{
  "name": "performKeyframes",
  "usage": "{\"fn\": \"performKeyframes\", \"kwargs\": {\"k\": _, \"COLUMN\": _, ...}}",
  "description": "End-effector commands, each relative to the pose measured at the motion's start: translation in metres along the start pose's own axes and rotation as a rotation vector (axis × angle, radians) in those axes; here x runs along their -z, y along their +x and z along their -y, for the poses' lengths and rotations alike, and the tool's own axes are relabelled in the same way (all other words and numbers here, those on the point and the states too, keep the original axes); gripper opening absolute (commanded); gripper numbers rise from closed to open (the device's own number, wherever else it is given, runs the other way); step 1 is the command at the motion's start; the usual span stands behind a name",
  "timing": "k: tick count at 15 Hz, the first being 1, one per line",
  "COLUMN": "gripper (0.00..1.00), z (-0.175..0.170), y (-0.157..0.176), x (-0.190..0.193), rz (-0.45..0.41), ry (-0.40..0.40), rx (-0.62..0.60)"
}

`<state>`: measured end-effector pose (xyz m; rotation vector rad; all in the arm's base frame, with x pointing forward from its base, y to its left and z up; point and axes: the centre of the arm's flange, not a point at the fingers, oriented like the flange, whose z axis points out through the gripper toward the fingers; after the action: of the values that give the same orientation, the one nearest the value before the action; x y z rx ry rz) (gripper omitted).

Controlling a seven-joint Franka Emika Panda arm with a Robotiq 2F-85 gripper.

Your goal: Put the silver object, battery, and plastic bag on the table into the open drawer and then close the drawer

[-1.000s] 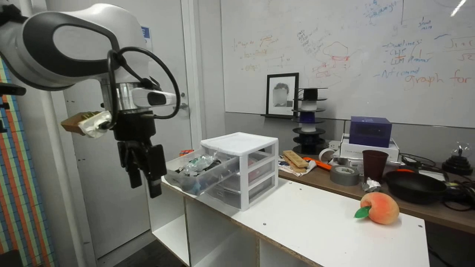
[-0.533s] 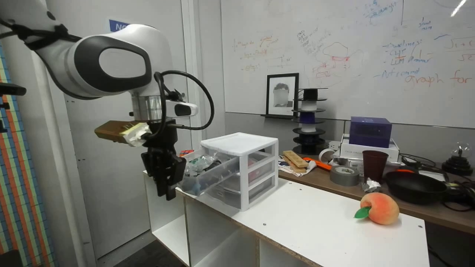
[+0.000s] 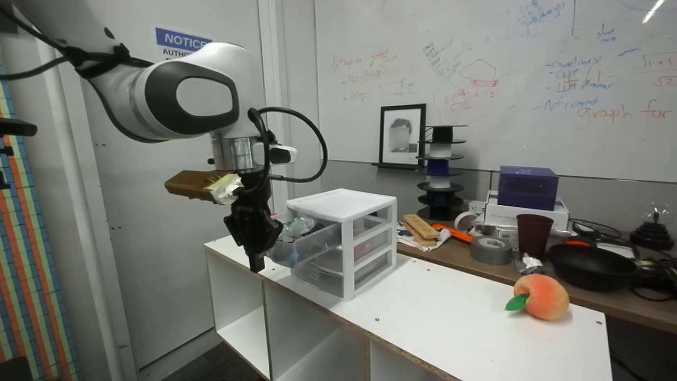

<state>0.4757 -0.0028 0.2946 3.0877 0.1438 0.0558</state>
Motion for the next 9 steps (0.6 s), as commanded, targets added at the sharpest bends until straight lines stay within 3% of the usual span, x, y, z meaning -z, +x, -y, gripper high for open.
{"fn": "performKeyframes", "kwargs": {"k": 1, "gripper": 0.06, "z": -0.0018, "y": 0.0109, "x": 0.0049, "rz": -0.060, "ry": -0.006, "rx": -0.024}}
{"fn": "performKeyframes", "kwargs": {"k": 9, "gripper": 0.05, "z": -0.0075, "y": 0.0164, "x": 0.0102, "rz": -0.147, "ry": -0.058, "rx": -0.176}}
